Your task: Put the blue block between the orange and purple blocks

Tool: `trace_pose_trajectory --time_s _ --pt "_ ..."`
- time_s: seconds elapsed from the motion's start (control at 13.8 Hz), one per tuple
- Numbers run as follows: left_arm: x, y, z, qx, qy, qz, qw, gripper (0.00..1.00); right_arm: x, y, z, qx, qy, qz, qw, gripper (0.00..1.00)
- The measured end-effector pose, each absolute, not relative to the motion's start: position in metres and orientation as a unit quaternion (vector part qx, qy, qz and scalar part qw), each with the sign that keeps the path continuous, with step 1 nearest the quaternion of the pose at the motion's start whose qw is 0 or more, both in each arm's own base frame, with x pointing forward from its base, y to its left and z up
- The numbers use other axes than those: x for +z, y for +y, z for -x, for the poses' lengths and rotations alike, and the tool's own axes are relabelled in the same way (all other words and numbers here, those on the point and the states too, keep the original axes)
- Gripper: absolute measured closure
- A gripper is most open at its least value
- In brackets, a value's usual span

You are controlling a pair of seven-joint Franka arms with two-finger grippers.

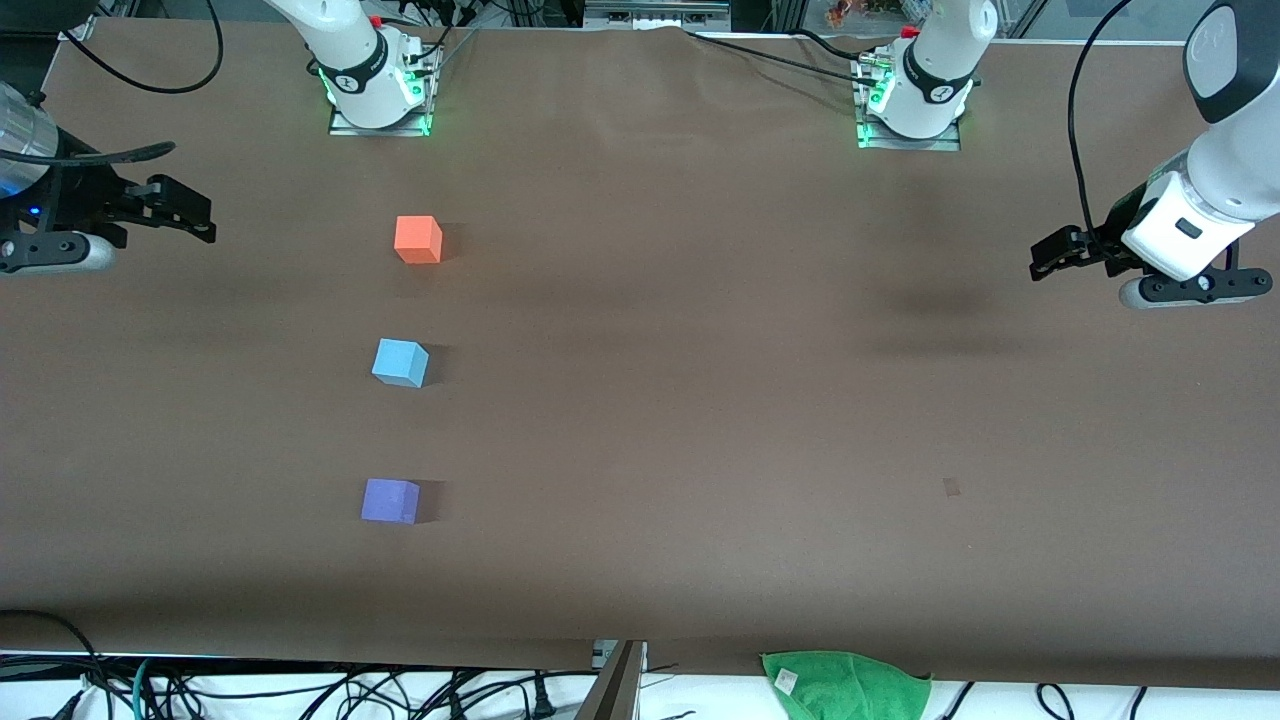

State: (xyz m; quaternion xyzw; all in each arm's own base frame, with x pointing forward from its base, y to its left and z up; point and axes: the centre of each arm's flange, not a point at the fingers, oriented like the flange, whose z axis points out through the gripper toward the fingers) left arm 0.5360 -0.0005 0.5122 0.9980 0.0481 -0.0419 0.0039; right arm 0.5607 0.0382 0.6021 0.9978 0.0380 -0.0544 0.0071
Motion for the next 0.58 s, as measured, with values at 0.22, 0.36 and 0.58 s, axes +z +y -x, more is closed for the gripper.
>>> trace_pose_trajectory --time_s 0.22,0.36,0.58 --pt "0.5127 0.0007 -0.5367 -0.038 0.043 -0.998 -0.005 0.0 0.6022 0.036 -0.5612 -0.054 0.036 -0.998 0.007 0.0" --pt "0.5141 0.001 -0.5381 -0.032 0.039 -0.999 -0.012 0.0 0.603 0.0364 -0.5612 -0.053 0.036 -0.998 0.007 0.0" --pt "0.5206 -0.0021 -0.5403 -0.023 0.03 -0.999 -0.023 0.0 0.6019 0.0359 -0.562 -0.054 0.035 -0.998 0.008 0.0"
